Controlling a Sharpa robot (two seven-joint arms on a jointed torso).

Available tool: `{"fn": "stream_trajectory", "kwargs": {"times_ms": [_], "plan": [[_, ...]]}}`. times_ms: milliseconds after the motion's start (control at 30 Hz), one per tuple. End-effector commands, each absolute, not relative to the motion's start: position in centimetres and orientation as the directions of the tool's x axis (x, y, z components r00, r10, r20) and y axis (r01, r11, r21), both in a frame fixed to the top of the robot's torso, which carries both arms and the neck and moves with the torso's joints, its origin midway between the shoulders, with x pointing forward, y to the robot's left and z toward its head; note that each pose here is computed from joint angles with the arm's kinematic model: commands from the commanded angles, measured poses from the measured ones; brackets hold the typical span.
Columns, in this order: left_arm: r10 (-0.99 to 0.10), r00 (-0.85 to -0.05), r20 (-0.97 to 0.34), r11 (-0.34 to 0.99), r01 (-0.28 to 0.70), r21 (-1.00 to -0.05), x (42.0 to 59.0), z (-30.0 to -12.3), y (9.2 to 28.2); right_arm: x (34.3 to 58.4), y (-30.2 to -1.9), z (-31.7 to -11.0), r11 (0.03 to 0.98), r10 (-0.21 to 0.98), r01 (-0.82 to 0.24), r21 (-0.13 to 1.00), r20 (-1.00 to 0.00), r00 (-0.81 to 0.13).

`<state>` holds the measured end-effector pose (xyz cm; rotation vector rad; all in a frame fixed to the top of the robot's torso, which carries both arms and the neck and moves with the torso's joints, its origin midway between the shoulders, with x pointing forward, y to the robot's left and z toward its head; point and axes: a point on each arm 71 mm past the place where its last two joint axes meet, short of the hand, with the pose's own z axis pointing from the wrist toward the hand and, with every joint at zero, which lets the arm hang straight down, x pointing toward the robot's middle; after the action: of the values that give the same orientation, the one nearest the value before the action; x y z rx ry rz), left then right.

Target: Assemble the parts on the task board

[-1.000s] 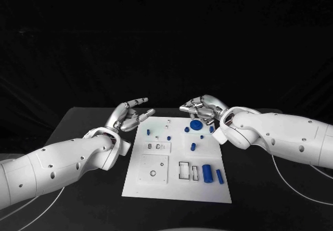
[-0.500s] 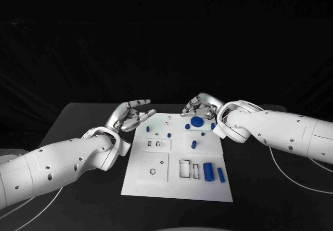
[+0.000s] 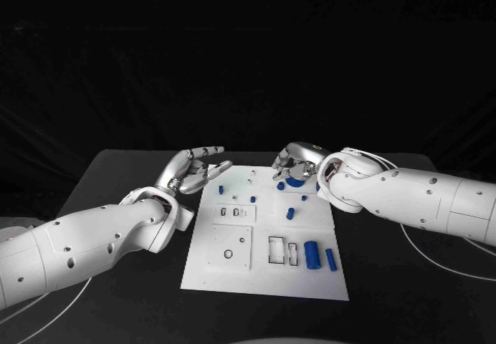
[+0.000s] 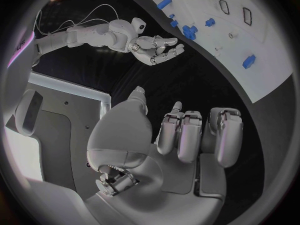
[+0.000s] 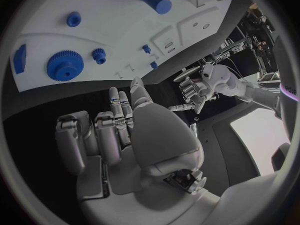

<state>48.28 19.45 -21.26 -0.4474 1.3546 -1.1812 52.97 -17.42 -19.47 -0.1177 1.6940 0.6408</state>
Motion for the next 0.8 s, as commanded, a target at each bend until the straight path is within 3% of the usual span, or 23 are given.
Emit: {"fn": "stream_trajectory", "kwargs": {"times_ms": [33, 800], "plan": [[-0.834, -0.219, -0.507, 0.4, 0.392, -0.828, 48.3, -21.1, 19.3, 53.0, -17.4, -20.0, 0.879, 0.157, -0.415, 0.236, -0.964, -0.215], [-0.835, -0.211, -0.508, 0.404, 0.393, -0.826, 48.3, -20.9, 19.6, 53.1, -16.0, -21.9, 0.905, -0.016, -0.417, 0.087, -0.972, -0.236]]}}
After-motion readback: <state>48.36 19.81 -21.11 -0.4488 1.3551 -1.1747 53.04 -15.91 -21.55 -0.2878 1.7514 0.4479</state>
